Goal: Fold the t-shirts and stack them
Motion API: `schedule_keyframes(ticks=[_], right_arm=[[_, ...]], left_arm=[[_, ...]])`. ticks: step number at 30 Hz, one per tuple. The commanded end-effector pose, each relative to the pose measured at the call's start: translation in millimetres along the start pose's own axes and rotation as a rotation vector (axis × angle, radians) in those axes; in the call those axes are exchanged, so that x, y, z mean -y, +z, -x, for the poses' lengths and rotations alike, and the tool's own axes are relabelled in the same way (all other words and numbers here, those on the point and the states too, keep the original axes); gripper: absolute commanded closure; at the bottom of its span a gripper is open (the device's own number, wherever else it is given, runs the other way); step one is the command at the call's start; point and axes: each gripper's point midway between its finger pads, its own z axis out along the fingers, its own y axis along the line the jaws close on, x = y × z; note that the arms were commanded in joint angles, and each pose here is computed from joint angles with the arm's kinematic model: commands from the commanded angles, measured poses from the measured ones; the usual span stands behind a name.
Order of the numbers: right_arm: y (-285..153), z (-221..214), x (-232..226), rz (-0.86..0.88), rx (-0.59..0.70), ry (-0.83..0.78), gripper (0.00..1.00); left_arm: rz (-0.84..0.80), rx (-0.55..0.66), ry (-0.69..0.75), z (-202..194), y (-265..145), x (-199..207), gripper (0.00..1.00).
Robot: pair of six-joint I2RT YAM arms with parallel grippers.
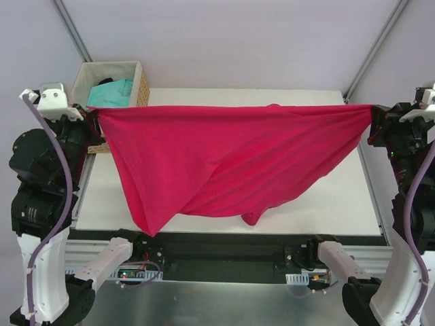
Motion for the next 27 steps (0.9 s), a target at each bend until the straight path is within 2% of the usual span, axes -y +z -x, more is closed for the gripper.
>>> schedule_keyframes(ticks=[1,5,11,13,18,23,24,26,27], right_arm=[[0.0,24.2,14.9,-0.077,0.079,-0.023,0.98],[32.2,7.1,0.5,-0.001,0.003,-0.010,0.98],[103.1,-37.3,0.3,-0.020,-0.142,0.028,0.99],[122.3,-43.6,-0.3,-0.018,-0.167,0.032,1.00],[196.1,-61.1,-6.2,0.002,-0.220,0.050,0.99],[244.5,-42.6,-12.8,0.038,-0.142,0.055,0.99],[249.1,-34.6,-13.7,0.047,-0.111,0.056,0.99],[257.3,-13.2,-16.0,0.064,-0.013,0.039,0.99],[257.8,-4.7,-17.2,0.068,0.030,0.023,0.99]], left_arm=[[0.054,0.013,0.062,1.7,21.6,-6.4,1.00],[0.035,-0.070,0.101,-23.1,54.8,4.2,1.00],[-0.008,-0.253,0.134,-78.3,97.5,19.5,1.00],[-0.035,-0.313,0.105,-93.0,117.7,27.3,1.00],[-0.111,-0.356,0.024,-112.3,167.8,46.6,1.00],[-0.113,-0.370,-0.035,-115.5,223.6,50.3,1.00],[-0.111,-0.329,-0.057,-97.4,230.4,51.6,1.00],[-0.106,-0.299,-0.062,-88.3,248.2,51.1,1.00],[-0.113,-0.243,-0.056,-66.4,252.5,52.4,1.00]])
